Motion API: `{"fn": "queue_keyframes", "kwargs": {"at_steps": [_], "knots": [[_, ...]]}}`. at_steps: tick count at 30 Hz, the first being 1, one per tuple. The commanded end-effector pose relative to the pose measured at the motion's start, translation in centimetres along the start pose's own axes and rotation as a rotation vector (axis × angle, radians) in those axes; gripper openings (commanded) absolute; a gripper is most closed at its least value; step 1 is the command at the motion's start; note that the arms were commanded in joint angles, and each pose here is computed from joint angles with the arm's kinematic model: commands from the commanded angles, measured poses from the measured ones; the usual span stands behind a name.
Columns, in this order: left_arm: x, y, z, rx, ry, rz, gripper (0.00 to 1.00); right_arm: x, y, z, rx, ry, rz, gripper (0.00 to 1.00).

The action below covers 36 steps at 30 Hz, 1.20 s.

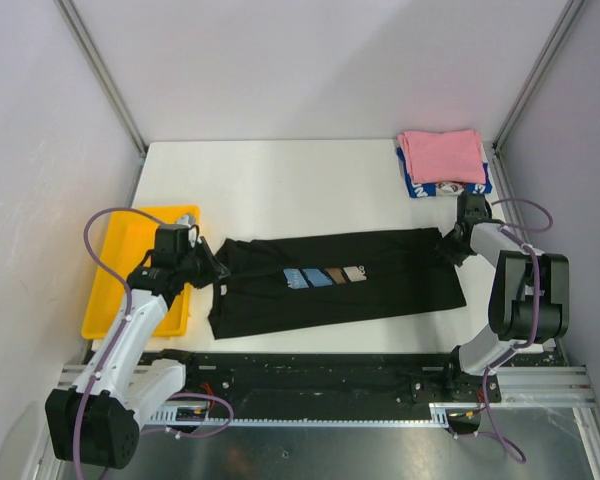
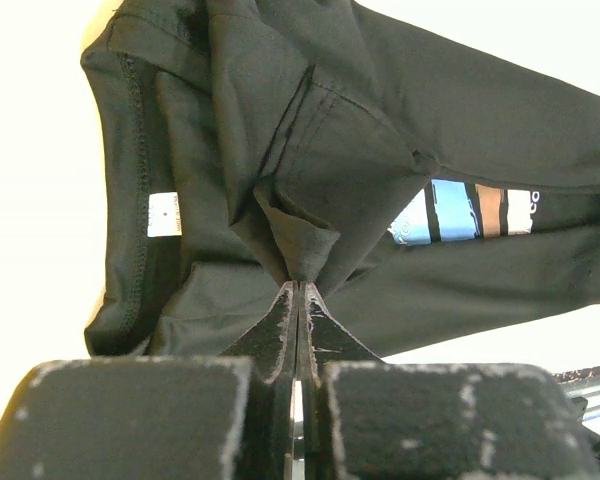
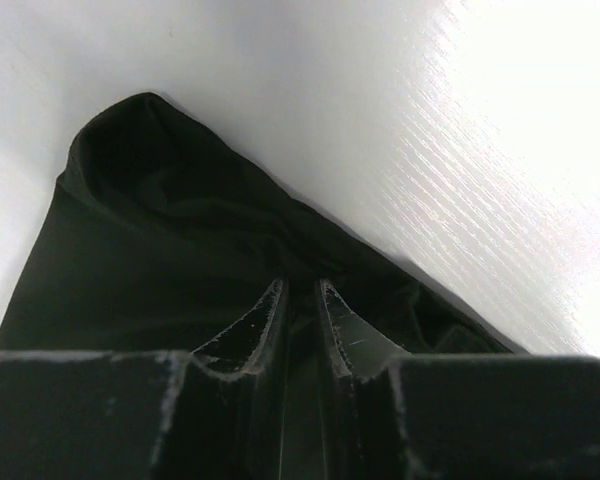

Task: Fold and stack the t-shirts
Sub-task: Fold the other side of the tshirt into a rectangle

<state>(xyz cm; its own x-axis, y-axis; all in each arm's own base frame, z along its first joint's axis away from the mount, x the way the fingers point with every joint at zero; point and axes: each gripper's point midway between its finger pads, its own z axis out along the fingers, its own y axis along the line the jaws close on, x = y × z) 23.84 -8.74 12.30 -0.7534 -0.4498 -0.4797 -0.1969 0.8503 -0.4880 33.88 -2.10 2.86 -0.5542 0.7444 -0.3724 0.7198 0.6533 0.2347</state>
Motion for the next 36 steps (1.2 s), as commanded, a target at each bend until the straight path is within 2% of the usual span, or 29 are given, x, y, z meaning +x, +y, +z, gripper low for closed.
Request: {"fn": "queue_keyframes", "kwargs": {"at_steps": [1, 8, 11, 19, 29, 33, 36], "knots": [[-0.3, -0.6, -0.2, 0.025, -0.009, 0.013, 0.0, -1.1, 0.6, -0.5, -0.033, -0.039, 0.025, 0.18], [-0.9, -0.5, -0.7, 0.01, -0.048, 0.006, 0.0, -3.1, 0.0, -1.6, 0.003, -0.103, 0.002, 0.06], [-1.3, -0.5, -1.2, 0.004, -0.074, -0.007, 0.0, -3.8, 0.1, -2.3, 0.005, -0.128, -0.009, 0.05], [-1.7, -0.5, -2.1, -0.006, -0.107, -0.021, 0.0, -4.8, 0.4, -3.3, 0.005, -0.157, -0.031, 0.06], [-0.8, 0.6, -2.9, -0.044, -0.122, -0.081, 0.0, -4.0, -0.2, -3.1, 0.045, -0.135, -0.057, 0.06], [-0.1, 1.1, -2.8, -0.057, -0.113, -0.111, 0.0, -3.4, -0.3, -2.9, 0.06, -0.124, -0.071, 0.08], [0.7, 1.4, -2.5, -0.059, -0.093, -0.127, 0.0, -3.2, -0.3, -2.6, 0.059, -0.115, -0.076, 0.14]]}}
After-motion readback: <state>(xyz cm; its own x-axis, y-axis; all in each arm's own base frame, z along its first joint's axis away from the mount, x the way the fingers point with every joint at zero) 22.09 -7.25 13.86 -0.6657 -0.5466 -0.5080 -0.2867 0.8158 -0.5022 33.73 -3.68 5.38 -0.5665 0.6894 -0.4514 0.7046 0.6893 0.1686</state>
